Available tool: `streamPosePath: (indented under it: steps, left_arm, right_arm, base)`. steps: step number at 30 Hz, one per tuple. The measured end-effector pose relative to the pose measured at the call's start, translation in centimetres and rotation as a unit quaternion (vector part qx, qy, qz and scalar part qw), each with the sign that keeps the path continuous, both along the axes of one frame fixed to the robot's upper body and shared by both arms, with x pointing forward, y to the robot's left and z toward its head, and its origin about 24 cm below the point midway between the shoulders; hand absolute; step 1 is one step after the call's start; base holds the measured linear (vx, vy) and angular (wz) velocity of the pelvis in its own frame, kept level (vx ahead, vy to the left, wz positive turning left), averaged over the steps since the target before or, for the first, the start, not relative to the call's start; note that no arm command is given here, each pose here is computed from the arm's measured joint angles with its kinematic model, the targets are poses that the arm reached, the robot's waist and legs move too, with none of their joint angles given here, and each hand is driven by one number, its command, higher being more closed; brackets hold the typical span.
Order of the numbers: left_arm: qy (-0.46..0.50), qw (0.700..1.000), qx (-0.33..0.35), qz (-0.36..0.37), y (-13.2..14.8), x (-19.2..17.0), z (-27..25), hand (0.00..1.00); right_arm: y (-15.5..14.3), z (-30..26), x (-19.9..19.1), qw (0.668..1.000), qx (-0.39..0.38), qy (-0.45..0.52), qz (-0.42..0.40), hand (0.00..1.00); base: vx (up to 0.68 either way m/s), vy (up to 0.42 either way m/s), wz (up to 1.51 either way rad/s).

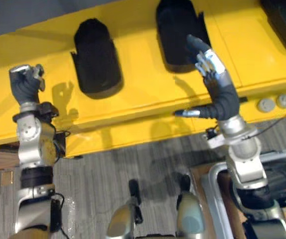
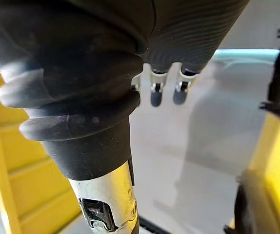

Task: Walk over and take plastic housings, then place them on the shelf

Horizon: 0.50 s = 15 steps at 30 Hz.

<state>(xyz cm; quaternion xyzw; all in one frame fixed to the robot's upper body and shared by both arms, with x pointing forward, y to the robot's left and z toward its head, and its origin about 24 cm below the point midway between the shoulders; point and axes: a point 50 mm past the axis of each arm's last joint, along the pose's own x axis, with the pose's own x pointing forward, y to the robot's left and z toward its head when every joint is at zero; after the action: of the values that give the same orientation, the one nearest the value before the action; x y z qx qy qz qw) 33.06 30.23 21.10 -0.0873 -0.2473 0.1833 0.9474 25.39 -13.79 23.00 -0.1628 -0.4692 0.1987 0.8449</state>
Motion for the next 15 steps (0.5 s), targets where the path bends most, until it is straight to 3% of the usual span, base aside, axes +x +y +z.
streamPosePath:
  steps: [4, 15]
  left_arm:
    - [0.039, 0.999, -0.025, 0.005, 1.3, 1.2, 0.5, 1.0]
    - [0.098, 0.994, -0.035, -0.016, 0.8, 2.5, -0.3, 1.0]
  right_arm:
    - [0.5, 0.6, -0.5, 1.0, 0.005, -0.007, 0.029, 0.0]
    - [2.2, -0.1, -0.9, 0.996, -0.028, 0.009, 0.085, 0.0]
  base:
    - [0.02, -0.016, -0.08]
    - [0.01, -0.009, -0.03]
